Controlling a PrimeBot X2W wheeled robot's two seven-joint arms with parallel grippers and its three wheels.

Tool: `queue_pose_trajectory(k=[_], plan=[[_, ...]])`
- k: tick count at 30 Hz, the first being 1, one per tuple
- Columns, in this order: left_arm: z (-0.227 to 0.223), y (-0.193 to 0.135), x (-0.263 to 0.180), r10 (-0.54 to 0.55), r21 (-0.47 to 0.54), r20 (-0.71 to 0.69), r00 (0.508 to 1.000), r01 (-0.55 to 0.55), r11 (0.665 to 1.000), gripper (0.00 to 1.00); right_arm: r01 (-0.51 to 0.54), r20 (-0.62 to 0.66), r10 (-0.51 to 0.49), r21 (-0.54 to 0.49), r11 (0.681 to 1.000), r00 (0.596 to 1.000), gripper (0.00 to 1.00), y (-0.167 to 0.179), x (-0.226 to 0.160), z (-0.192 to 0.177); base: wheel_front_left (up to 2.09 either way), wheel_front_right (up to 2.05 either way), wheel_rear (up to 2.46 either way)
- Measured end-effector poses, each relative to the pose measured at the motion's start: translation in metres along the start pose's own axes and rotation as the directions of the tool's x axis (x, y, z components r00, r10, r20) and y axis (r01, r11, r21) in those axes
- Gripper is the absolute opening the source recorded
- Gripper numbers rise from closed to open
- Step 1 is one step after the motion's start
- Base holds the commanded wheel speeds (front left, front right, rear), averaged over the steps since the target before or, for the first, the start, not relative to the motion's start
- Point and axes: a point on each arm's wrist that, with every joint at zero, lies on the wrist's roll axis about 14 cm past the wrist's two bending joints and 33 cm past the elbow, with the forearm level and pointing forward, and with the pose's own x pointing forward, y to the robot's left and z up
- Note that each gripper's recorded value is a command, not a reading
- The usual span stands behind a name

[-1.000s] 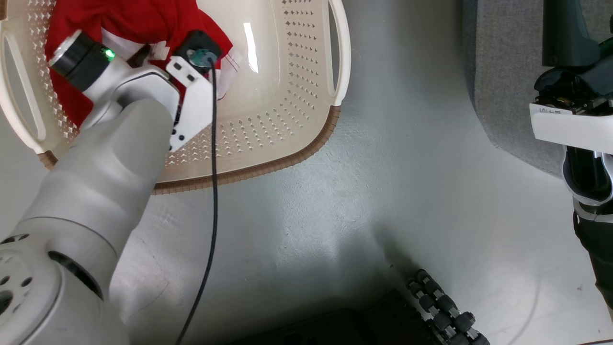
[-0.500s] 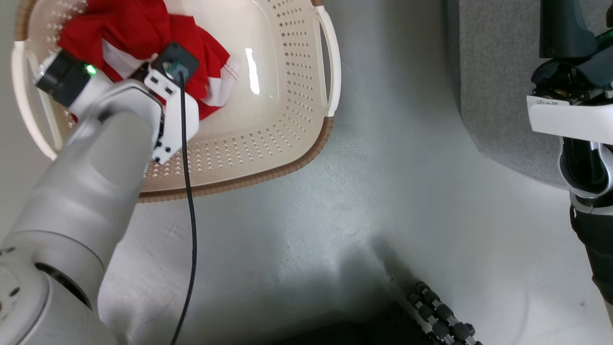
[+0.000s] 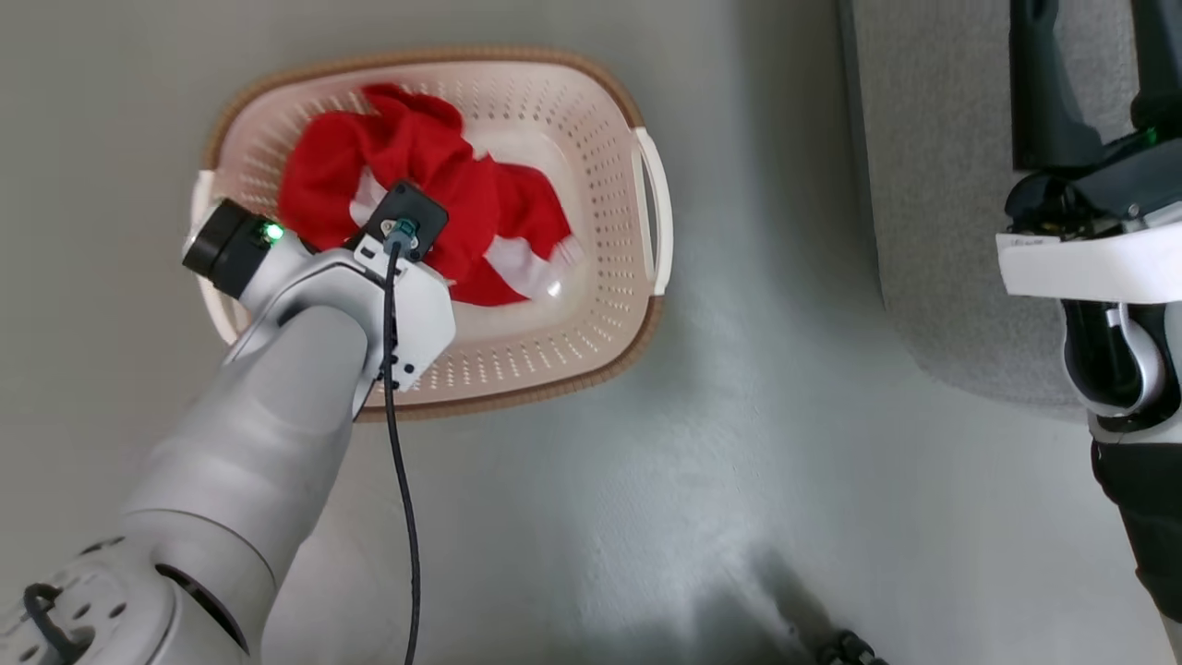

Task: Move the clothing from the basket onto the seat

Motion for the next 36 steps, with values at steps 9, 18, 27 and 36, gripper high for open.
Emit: queue_pose_trajectory(k=[9, 18, 27, 36], plan=[[0.065, -0.015, -0.078, 0.088, -0.128, 0.238, 0.967, -0.059, 0.990, 0.00, 0.012, 0.017, -0.012, 0.004, 1.000, 1.000, 1.00, 0.017, -0.034, 0.038, 0.00, 0.00, 0.00], [0.131, -0.019, -0.144, 0.205, -0.261, 0.434, 0.877, -0.095, 0.961, 0.00, 0.022, 0.007, -0.023, 0.013, 1.000, 1.000, 1.00, 0.032, -0.064, 0.050, 0.00, 0.00, 0.00], [0.187, -0.013, -0.222, 0.309, -0.321, 0.628, 0.715, -0.123, 0.939, 0.00, 0.006, -0.005, -0.005, 0.020, 1.000, 1.000, 1.00, 0.052, -0.089, 0.054, 0.00, 0.00, 0.00], [0.217, -0.005, -0.288, 0.360, -0.339, 0.750, 0.554, -0.145, 0.929, 0.00, -0.015, 0.012, 0.015, 0.029, 0.999, 1.000, 1.00, 0.070, -0.099, 0.063, 0.00, 0.00, 0.00]])
